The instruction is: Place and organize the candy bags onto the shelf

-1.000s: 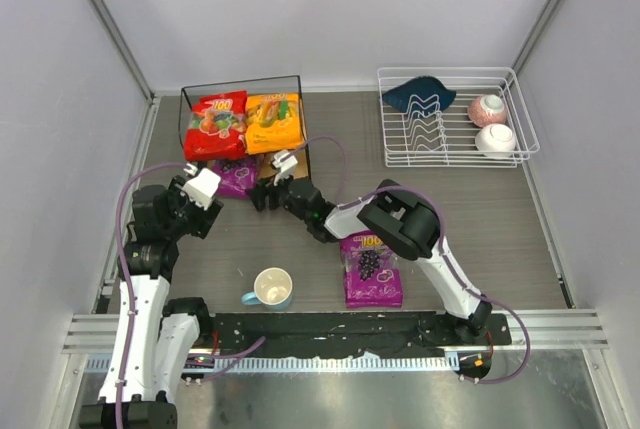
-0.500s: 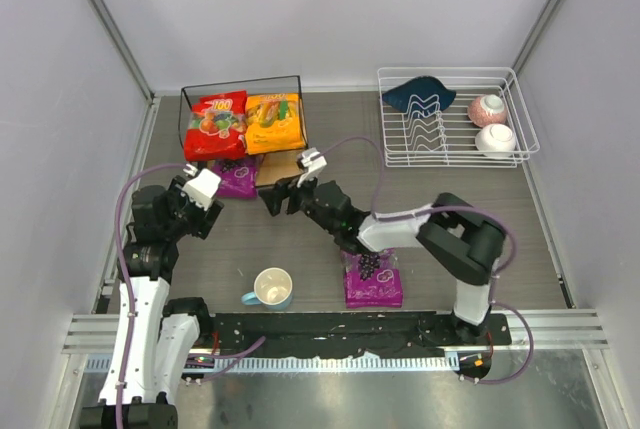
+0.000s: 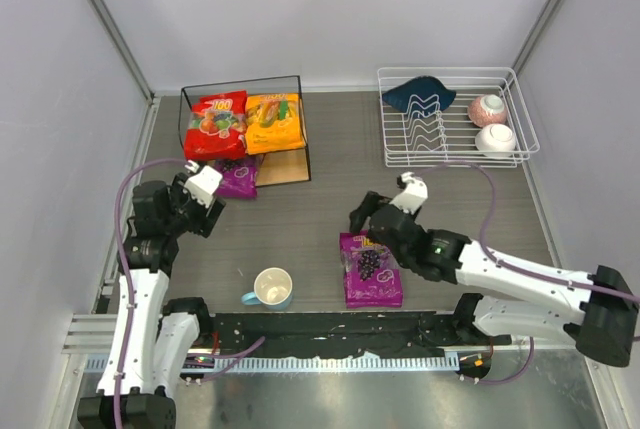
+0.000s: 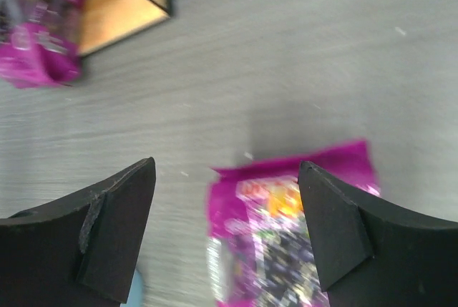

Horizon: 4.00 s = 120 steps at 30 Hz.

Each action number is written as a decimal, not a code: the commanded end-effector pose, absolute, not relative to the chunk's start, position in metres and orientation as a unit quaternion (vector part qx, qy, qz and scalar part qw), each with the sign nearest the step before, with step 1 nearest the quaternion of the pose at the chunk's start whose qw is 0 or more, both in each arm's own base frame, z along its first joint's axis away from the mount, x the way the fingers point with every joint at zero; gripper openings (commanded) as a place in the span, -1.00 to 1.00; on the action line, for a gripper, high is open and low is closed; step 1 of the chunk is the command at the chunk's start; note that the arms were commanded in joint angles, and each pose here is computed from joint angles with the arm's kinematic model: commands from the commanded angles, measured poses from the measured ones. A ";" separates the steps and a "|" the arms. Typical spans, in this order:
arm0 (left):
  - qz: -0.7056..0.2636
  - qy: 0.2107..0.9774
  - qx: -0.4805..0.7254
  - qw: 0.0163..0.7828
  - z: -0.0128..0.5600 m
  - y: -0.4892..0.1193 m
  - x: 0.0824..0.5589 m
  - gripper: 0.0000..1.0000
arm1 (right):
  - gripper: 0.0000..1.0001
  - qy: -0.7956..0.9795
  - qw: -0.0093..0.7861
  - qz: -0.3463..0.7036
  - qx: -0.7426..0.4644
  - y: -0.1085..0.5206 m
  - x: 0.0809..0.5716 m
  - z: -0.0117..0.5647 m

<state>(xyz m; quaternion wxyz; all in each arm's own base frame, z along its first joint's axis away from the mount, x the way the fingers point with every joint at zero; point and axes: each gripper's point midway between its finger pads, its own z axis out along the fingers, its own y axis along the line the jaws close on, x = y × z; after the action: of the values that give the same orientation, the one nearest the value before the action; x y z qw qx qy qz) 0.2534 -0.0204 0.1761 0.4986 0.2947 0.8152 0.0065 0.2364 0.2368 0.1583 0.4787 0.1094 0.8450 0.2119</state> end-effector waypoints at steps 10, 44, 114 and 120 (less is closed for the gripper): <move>-0.007 0.805 0.293 0.516 0.190 -0.025 0.271 0.40 | 0.73 0.887 0.373 0.122 0.244 0.141 0.161 0.074; -0.010 0.808 0.294 0.511 0.183 -0.025 0.274 0.40 | -0.98 0.814 0.485 0.312 -0.072 0.299 0.217 0.103; 0.028 0.810 0.302 0.502 0.173 -0.012 0.284 0.37 | -0.98 0.676 0.636 0.371 -0.031 0.388 0.401 0.179; 0.031 0.811 0.302 0.500 0.173 -0.010 0.284 0.37 | -0.99 0.669 0.645 0.371 0.002 0.387 0.412 0.180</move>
<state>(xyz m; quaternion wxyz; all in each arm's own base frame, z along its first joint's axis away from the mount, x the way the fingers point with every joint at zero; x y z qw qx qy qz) 0.2759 -0.0147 0.1624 0.4826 0.3020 0.8220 0.0146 0.3881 0.3840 0.1134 0.5779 -0.0599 0.7433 0.3316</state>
